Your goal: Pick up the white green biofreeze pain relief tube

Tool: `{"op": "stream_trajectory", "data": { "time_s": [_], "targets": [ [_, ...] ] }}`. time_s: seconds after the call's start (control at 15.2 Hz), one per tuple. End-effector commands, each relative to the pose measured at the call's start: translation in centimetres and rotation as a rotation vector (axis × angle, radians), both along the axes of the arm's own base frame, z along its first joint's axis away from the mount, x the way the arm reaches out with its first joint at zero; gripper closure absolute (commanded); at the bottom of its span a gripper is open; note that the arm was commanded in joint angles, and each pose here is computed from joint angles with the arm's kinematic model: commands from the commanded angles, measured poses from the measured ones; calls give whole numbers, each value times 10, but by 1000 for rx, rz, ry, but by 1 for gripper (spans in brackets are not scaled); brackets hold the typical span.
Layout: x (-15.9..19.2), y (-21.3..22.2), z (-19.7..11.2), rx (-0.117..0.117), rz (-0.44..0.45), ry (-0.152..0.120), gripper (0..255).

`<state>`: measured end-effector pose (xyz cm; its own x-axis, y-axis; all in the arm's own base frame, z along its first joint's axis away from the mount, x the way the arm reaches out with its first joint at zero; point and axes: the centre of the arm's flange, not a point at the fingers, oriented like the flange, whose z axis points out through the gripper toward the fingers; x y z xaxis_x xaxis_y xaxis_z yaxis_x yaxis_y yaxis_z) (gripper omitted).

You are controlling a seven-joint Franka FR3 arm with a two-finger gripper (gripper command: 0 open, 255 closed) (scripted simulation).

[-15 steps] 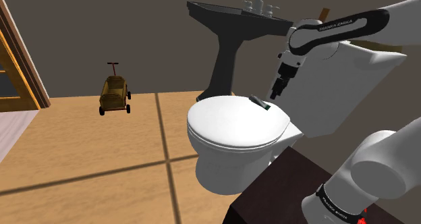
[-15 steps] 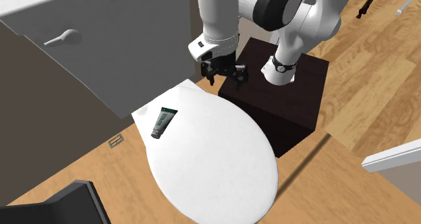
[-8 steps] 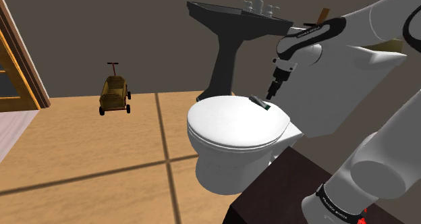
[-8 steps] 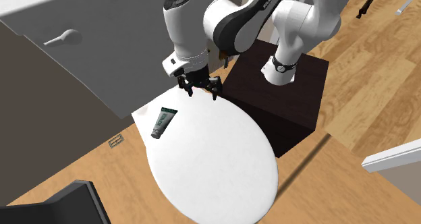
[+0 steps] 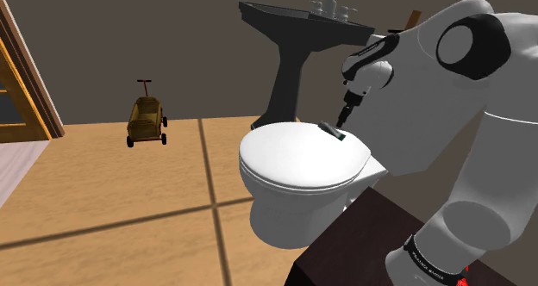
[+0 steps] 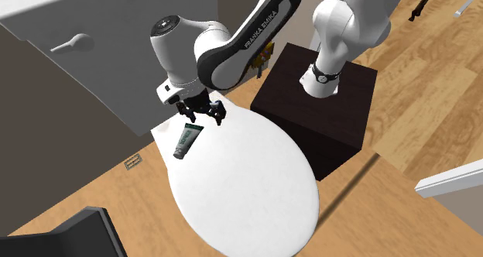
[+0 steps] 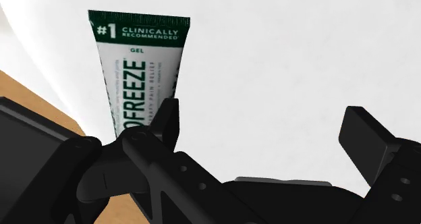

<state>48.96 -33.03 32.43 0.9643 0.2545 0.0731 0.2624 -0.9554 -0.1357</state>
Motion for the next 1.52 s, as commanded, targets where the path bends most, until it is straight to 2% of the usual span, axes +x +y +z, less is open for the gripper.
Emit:
{"op": "stream_trajectory", "data": {
  "time_s": [0.0,0.4,0.99,1.06,1.45],
  "targets": [
    [17,-16,-16,2,19,-8,0],
    [60,-66,-54,8,67,-29,0],
    [60,-66,-94,8,67,-29,0],
    [60,-66,-94,8,67,-29,255],
    [61,-66,-94,8,67,-29,255]
  ]
}}
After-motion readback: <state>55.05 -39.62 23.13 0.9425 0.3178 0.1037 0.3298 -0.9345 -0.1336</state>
